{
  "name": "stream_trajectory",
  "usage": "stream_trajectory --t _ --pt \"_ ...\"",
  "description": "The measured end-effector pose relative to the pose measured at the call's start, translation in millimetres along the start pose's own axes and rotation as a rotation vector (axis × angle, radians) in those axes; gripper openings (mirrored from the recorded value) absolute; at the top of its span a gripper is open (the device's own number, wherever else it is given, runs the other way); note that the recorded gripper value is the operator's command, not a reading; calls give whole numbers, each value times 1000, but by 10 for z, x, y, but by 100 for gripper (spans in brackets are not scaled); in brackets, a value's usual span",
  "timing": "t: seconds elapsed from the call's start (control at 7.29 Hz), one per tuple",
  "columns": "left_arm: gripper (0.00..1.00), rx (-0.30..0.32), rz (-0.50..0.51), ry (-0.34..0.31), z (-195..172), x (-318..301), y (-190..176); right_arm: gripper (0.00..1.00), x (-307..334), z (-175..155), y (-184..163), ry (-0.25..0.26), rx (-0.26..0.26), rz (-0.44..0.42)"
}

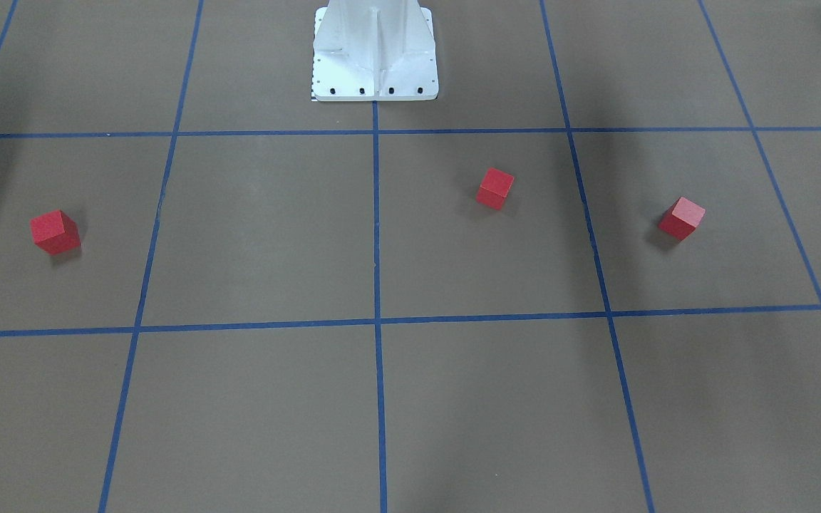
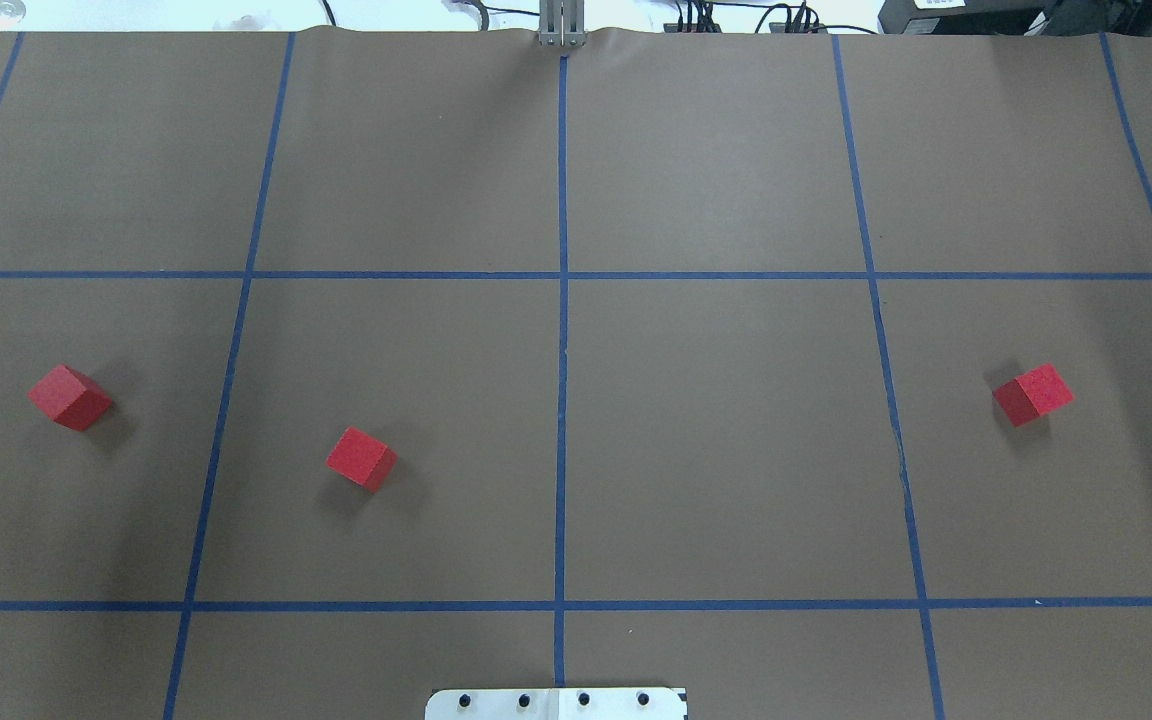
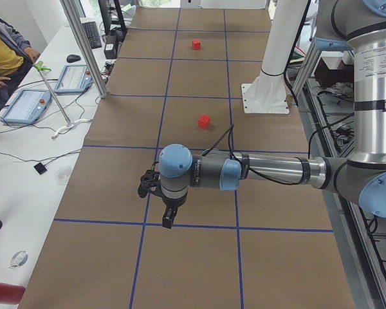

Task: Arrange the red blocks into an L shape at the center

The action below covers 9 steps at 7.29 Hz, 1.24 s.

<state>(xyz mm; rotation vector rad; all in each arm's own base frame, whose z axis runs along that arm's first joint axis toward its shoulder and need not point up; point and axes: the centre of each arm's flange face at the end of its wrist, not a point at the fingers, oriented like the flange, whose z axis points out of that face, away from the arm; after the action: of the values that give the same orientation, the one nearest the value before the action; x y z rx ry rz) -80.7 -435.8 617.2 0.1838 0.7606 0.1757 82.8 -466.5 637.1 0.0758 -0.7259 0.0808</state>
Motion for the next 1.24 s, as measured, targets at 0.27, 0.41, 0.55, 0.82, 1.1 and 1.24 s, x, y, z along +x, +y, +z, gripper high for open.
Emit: stream_trajectory --t 0.27,0.41,0.55,0.82,1.1,1.24 --pt "100 1 -3 -1 -16 24 62 100 -12 -14 -8 -1 4 -4" --pt "100 1 -5 -2 -18 27 66 100 -37 -39 -29 -3 19 -18" --pt "100 -1 -4 -7 -18 29 62 99 -67 -69 -58 -6 55 -51" --pt "100 24 23 -31 -88 75 -17 99 -134 -134 -111 -13 132 -116" --pt "100 119 115 -55 -233 176 -219 100 -304 -265 -301 -24 180 -162" --pt "100 188 181 -68 -316 229 -396 100 -380 -319 -368 -36 204 -187"
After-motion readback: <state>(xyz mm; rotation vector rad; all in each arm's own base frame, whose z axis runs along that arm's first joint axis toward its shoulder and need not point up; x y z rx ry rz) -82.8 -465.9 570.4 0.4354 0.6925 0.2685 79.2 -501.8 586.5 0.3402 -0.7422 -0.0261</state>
